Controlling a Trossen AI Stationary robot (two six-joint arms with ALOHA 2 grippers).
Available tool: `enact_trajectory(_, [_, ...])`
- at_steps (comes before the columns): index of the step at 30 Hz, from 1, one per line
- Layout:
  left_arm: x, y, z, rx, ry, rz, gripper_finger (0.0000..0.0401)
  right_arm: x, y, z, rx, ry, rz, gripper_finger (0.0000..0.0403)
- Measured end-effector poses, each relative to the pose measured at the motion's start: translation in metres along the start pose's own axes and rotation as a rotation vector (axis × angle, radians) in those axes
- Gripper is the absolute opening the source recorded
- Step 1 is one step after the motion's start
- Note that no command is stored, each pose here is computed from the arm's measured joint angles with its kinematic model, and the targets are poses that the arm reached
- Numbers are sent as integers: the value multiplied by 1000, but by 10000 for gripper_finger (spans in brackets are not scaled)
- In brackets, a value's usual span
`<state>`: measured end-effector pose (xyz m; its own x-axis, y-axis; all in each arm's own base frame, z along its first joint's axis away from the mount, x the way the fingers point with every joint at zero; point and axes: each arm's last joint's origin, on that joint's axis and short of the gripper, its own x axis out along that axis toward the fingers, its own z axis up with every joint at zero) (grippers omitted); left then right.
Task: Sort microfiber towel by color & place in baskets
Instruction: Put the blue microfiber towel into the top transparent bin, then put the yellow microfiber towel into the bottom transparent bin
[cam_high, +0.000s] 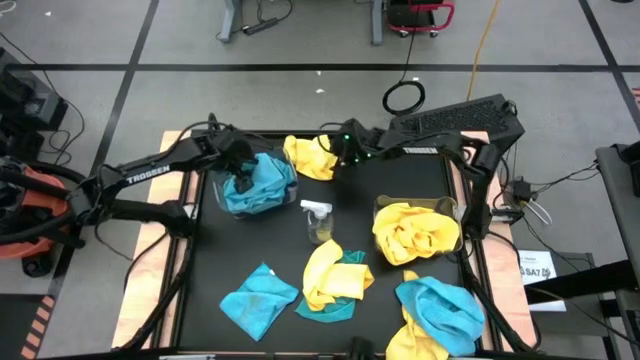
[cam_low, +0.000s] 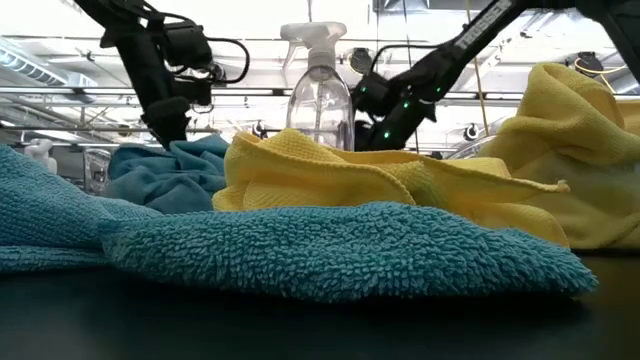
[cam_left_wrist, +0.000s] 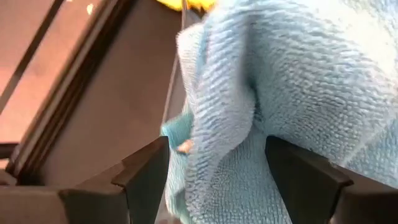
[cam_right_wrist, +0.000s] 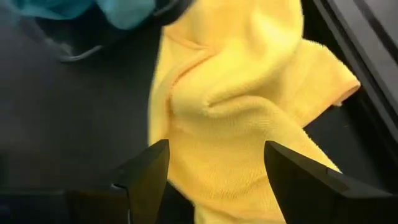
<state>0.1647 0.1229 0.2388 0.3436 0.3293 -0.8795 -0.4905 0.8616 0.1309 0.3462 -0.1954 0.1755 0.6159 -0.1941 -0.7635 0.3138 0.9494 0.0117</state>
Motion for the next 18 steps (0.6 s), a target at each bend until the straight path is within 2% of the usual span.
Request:
enact_trajectory(4, [-6,0,-5,0,18,-5,273,10,-4,-1,14,20,36,254])
enact_trajectory(7, [-14,-1,-7,-2,-18,-15,273,12,-6,1,14,19,38,254])
enact_trajectory(18, [-50,-4,-5,12,-312,-164,274,12,-13,-5,75,105,44,254])
